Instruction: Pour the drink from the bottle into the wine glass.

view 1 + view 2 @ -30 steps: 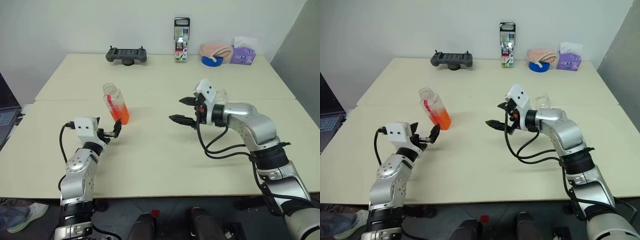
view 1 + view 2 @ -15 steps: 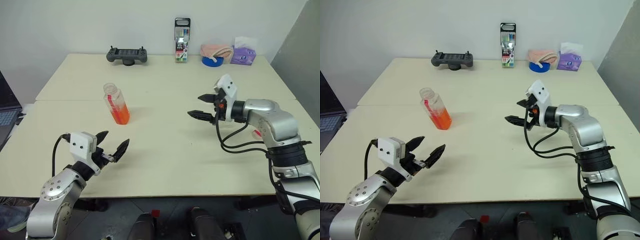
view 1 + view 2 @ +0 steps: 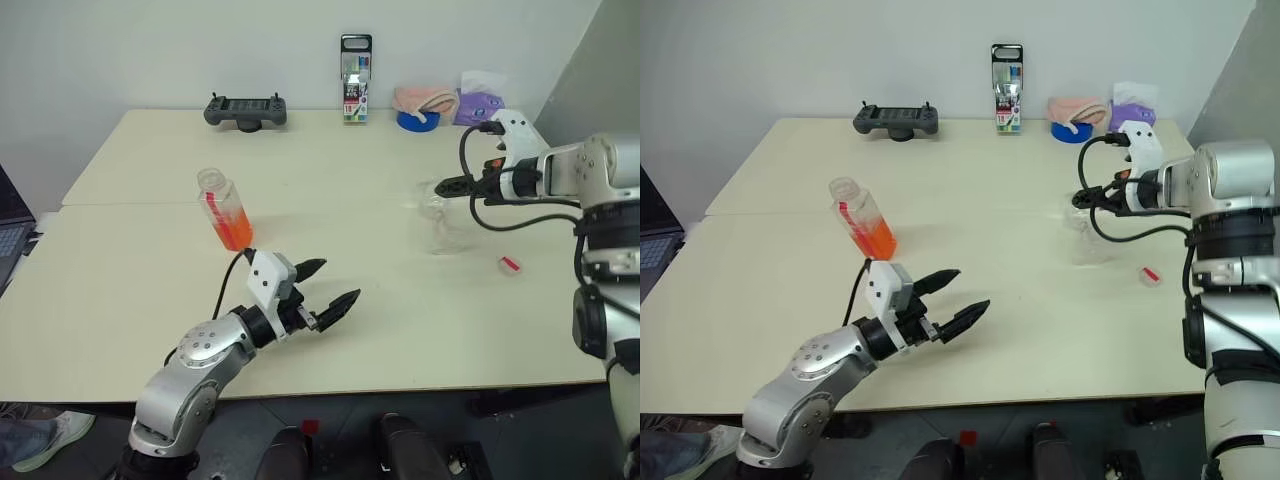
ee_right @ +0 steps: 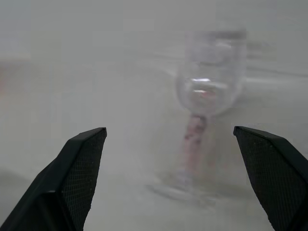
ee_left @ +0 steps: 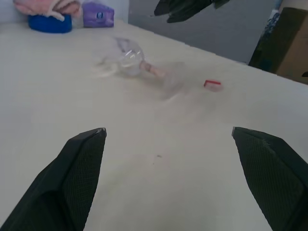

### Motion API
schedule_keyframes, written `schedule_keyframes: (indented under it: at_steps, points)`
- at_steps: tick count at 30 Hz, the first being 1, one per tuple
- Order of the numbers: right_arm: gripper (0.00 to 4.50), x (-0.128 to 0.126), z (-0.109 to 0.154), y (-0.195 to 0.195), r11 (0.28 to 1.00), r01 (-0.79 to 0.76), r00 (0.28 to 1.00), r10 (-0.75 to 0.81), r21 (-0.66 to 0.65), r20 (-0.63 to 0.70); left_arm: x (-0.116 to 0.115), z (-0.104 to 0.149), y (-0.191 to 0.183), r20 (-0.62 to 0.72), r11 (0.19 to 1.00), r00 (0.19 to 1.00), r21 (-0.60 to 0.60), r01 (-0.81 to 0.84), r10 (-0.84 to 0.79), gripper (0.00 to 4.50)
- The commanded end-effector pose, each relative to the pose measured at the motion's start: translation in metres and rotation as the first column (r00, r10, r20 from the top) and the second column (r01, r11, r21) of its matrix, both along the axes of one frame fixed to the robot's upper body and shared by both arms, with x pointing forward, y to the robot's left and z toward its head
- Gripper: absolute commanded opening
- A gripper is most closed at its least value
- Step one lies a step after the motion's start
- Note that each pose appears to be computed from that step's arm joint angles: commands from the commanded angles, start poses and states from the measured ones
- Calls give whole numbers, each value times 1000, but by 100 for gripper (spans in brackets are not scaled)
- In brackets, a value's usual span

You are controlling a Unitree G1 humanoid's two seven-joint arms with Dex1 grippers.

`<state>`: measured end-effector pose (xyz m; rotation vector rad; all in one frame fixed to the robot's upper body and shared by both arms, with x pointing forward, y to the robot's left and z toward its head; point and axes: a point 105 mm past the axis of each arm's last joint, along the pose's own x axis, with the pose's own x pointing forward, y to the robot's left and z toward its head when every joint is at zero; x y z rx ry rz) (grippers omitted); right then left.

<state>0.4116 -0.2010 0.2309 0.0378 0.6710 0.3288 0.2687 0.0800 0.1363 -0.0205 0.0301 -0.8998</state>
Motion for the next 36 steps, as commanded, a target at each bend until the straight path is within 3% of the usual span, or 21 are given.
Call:
schedule_keyframes:
  at_steps: [1,8,18,21,31,36]
  points:
    - [450,3,0,1,1000,14,999,-14,-7,-50,0,9,-6,51,999,998,-7,35,-35,447]
    - [450,17,-24,11,1000,24,993,-25,-5,-117,3,10,-12,60,998,997,-21,55,-53,447]
    - [450,35,-57,10,990,69,996,-76,-122,-55,5,10,-10,74,1000,997,-18,20,-19,447]
    - [389,37,-64,11,987,75,996,-81,-145,-40,6,9,-7,75,1000,997,-10,0,1,450]
    - [31,38,-84,20,983,86,994,-96,-163,-51,7,10,3,78,999,996,6,-39,38,450]
    - [16,43,-68,29,989,68,997,-70,-135,-12,11,12,7,86,999,995,17,-51,50,450]
